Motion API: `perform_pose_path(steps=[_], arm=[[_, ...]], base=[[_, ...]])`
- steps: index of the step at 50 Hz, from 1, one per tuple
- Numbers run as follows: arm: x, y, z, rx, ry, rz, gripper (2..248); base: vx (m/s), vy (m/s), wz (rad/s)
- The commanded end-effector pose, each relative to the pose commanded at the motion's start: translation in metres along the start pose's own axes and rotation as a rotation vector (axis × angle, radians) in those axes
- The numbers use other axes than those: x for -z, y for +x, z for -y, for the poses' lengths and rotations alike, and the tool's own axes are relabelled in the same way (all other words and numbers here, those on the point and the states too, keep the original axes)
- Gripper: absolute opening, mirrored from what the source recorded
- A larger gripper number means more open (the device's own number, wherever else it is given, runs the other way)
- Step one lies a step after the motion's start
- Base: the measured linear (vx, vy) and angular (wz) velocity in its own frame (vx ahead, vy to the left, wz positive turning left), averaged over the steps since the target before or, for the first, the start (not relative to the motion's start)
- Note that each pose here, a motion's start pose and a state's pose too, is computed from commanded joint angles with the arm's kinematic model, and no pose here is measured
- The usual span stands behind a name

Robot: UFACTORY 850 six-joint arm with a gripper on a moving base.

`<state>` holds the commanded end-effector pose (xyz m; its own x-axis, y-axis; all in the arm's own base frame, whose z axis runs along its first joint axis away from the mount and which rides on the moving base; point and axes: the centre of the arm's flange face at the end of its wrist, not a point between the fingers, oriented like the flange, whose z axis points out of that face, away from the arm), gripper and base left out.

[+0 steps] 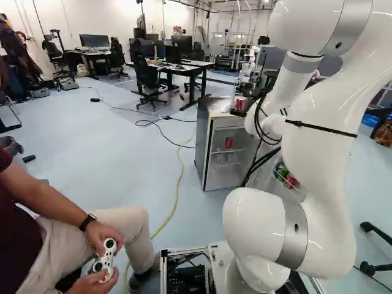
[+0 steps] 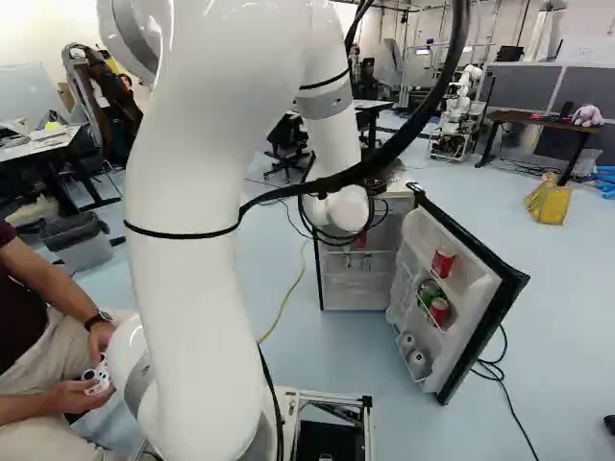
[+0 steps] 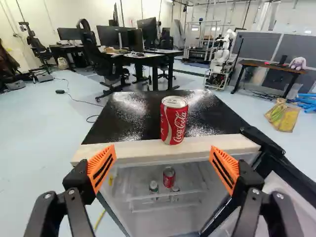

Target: Grab a drink from the fridge

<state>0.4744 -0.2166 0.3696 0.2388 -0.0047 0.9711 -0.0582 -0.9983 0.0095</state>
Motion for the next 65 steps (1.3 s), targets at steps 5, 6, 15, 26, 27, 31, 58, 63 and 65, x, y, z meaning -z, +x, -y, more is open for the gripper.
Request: perform_pose_path(steps=[5, 6, 15, 26, 27, 31, 58, 63, 65], arm=[[0.006, -0.001, 0.000, -0.002, -0.004, 0.003, 247], [0.007, -0.001, 0.000, -0.003, -0.005, 0.003, 247], [0.015, -0.002, -0.002, -0.007, -0.015, 0.007, 247], [0.023, -0.003, -0.007, -0.011, -0.031, 0.007, 247], [0.024, -0.002, -0.008, -0.011, -0.033, 0.006, 247], [0.028, 0.000, -0.010, -0.010, -0.040, 0.001, 247], [0.053, 0.024, -0.026, 0.003, -0.094, -0.038, 247], [0.058, 0.027, -0.030, 0.004, -0.109, -0.035, 247], [0.060, 0.029, -0.032, 0.003, -0.116, -0.033, 247]], base=[[0.000, 0.000, 0.000], [0.000, 0.000, 0.000], [0.000, 0.000, 0.000], [0.000, 0.000, 0.000], [0.000, 0.000, 0.000], [0.000, 0.000, 0.000], [0.000, 0.000, 0.000], [0.000, 0.000, 0.000], [0.000, 0.000, 0.000]])
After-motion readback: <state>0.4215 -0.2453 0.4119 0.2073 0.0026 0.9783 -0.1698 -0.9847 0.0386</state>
